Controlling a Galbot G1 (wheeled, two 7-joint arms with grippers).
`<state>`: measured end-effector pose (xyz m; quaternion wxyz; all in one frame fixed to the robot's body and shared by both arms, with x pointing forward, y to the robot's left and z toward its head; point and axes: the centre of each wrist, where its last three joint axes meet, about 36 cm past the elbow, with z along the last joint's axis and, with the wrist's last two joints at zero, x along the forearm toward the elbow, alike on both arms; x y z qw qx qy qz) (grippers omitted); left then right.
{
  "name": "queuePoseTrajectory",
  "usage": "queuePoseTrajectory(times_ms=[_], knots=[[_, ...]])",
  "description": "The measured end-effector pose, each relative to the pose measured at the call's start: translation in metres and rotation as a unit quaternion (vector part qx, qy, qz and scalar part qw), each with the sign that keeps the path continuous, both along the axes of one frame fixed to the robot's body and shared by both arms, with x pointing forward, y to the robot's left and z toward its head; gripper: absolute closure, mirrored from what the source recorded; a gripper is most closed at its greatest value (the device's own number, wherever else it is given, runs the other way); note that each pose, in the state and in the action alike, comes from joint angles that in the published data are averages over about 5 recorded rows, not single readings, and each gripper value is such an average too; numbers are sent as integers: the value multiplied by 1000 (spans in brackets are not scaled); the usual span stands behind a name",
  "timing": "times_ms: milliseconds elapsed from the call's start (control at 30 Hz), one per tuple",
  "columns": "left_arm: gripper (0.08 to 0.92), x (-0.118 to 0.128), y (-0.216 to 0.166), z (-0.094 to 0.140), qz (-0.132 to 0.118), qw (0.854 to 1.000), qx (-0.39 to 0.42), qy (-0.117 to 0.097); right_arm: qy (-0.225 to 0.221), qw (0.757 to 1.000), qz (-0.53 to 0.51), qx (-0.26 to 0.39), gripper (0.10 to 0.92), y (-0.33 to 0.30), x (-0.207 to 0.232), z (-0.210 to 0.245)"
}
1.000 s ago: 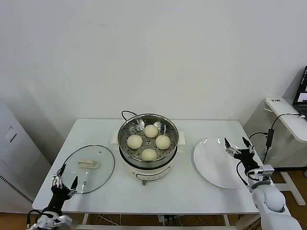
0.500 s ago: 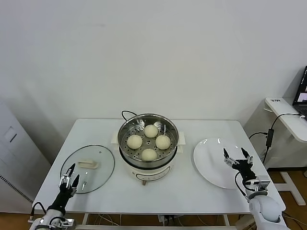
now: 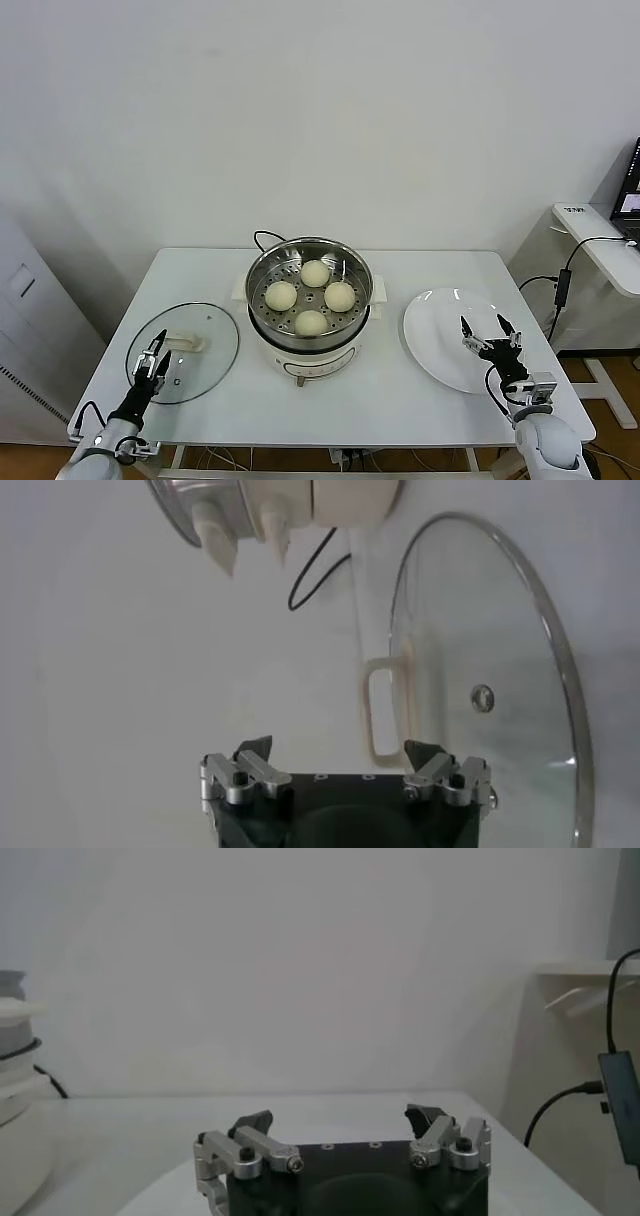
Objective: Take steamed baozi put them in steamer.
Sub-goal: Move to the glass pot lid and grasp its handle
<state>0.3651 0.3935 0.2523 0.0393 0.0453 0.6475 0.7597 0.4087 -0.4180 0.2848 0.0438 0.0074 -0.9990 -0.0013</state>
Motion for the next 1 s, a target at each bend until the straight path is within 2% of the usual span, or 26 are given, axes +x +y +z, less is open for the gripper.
queuePoseTrajectory(times_ms=[333, 700, 1000], knots=[[177, 26, -1, -1, -5, 1000, 6, -12, 8, 1000, 3, -3, 200, -2, -3, -6], [192, 49, -8, -3, -8, 1000, -4, -15, 12, 1000, 6, -9, 200, -8, -4, -3], [428, 54, -10, -3, -6, 1000, -19, -16, 16, 1000, 11, -6, 200, -4, -5, -6]])
